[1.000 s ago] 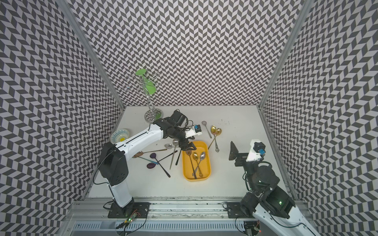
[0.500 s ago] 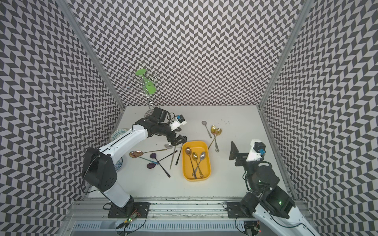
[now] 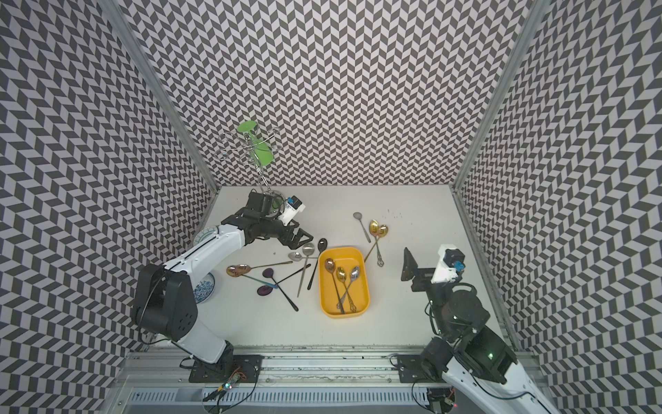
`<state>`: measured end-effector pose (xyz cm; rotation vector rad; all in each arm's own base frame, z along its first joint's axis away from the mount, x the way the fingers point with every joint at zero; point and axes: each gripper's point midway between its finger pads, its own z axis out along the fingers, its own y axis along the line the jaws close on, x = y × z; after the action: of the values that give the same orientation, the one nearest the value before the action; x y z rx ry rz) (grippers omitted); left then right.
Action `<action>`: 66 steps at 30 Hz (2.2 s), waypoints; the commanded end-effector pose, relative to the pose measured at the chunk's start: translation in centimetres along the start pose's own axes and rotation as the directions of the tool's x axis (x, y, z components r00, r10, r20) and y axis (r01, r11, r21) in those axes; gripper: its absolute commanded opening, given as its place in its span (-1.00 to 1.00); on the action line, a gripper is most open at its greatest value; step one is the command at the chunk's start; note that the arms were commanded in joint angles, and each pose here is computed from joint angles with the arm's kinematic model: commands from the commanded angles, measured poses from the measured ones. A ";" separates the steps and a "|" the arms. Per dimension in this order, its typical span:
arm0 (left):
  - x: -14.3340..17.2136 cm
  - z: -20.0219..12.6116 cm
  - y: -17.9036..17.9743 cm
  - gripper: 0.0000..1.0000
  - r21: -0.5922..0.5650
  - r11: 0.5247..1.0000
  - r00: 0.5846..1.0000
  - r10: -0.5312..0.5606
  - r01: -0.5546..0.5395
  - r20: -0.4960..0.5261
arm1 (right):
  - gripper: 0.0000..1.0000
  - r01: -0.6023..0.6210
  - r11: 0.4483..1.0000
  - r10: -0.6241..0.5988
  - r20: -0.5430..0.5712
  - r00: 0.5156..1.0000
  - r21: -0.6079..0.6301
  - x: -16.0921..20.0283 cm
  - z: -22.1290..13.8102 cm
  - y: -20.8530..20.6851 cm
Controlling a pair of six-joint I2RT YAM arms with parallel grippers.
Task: Put the spoon into the storage box
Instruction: Place the spoon in the storage box, then pick up the spoon from the center of the board.
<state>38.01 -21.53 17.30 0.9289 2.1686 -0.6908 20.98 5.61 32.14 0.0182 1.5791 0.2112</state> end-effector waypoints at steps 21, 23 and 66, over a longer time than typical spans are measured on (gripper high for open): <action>3.7 3.7 4.1 0.92 -0.043 0.992 0.986 -0.119 0.115 -0.120 | 0.99 0.049 0.904 -0.117 -0.135 0.984 -0.424 3.2 0.1 8.9; 4.3 4.4 4.0 0.90 -0.018 0.990 0.981 -0.139 0.138 -0.137 | 0.98 0.041 0.913 -0.095 -0.113 0.989 -0.405 2.6 -0.2 8.3; 10.3 9.9 5.2 -0.08 0.134 0.913 0.887 -0.327 0.385 -0.326 | 0.99 0.029 0.919 -0.058 -0.063 0.996 -0.392 1.5 -0.8 7.5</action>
<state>41.65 -21.41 3.72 0.7862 2.5469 -1.0126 19.34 13.22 30.49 -0.3650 1.6346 0.4721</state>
